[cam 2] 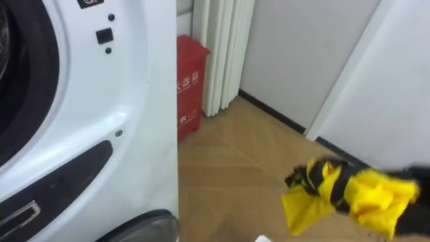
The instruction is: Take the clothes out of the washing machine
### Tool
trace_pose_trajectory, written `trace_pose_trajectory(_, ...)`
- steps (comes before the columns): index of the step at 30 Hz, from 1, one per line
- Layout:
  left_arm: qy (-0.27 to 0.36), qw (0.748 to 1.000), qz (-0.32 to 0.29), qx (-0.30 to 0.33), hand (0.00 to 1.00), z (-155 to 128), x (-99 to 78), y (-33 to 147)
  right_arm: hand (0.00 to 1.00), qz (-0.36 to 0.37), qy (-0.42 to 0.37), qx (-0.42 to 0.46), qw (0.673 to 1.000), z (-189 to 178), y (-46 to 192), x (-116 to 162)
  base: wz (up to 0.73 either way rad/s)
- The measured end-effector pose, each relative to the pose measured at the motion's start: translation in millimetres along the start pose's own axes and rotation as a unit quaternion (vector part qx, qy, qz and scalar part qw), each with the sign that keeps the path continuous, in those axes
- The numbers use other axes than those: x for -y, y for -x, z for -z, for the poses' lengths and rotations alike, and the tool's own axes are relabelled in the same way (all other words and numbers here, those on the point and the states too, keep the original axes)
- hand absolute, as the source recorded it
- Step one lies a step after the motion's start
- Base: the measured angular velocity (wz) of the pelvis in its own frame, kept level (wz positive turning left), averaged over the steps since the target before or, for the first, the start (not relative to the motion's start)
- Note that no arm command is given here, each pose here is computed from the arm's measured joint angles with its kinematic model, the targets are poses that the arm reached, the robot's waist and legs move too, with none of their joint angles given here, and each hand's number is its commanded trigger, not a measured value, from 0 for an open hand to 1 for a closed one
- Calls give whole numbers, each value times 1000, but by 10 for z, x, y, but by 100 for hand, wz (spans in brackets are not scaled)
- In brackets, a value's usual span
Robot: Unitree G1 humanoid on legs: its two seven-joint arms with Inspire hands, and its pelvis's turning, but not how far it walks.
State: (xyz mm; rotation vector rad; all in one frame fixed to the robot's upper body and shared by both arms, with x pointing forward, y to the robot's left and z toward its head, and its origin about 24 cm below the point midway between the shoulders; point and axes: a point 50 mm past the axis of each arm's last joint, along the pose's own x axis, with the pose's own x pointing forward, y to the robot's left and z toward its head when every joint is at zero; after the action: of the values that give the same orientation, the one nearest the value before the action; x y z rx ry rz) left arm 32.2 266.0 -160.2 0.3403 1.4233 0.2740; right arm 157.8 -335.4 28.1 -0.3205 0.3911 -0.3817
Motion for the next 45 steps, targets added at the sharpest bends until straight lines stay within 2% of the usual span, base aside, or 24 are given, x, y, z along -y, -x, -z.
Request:
trace_pose_trajectory(2, 8, 1000, 12, 3, 0, -22, 72, 6, 100, -2, -2, -29, 1000, 134, -43, -37, 2)
trace_pose_trajectory(5, 4, 1000, 28, 12, 0, 4, 166, 23, 100, 33, 5, -57, 998, 249, -140, -37, -4)
trace_pose_trajectory(8, 7, 999, 28, 20, 0, 1, 171, 25, 100, 76, 8, -47, 996, 257, -208, -27, -5)
trace_pose_trajectory(15, 22, 998, 44, 33, 0, -44, 279, 42, 100, 130, -4, -109, 986, 570, -295, -46, 2)
trace_pose_trajectory(20, 32, 997, 47, 46, 0, -112, 295, 45, 100, 134, 2, -143, 981, 715, -287, -100, 0)
trace_pose_trajectory(30, 35, 996, 54, 69, 0, -270, 350, 51, 100, 142, -21, -118, 983, 614, -425, -218, -4)
trace_pose_trajectory(36, 57, 994, 59, 73, 0, -337, 359, 52, 100, 132, -11, -116, 984, 624, -421, -307, 1)
trace_pose_trajectory(38, 66, 993, 60, 77, 0, -374, 361, 53, 68, 133, -11, -112, 985, 617, -422, -310, 9)
trace_pose_trajectory(39, 68, 993, 61, 81, 0, -406, 361, 55, 0, 136, -15, -113, 984, 621, -419, -311, 17)
trace_pose_trajectory(45, 75, 991, 64, 88, 0, -448, 365, 58, 0, 159, -24, -106, 981, 602, -421, -293, 15)
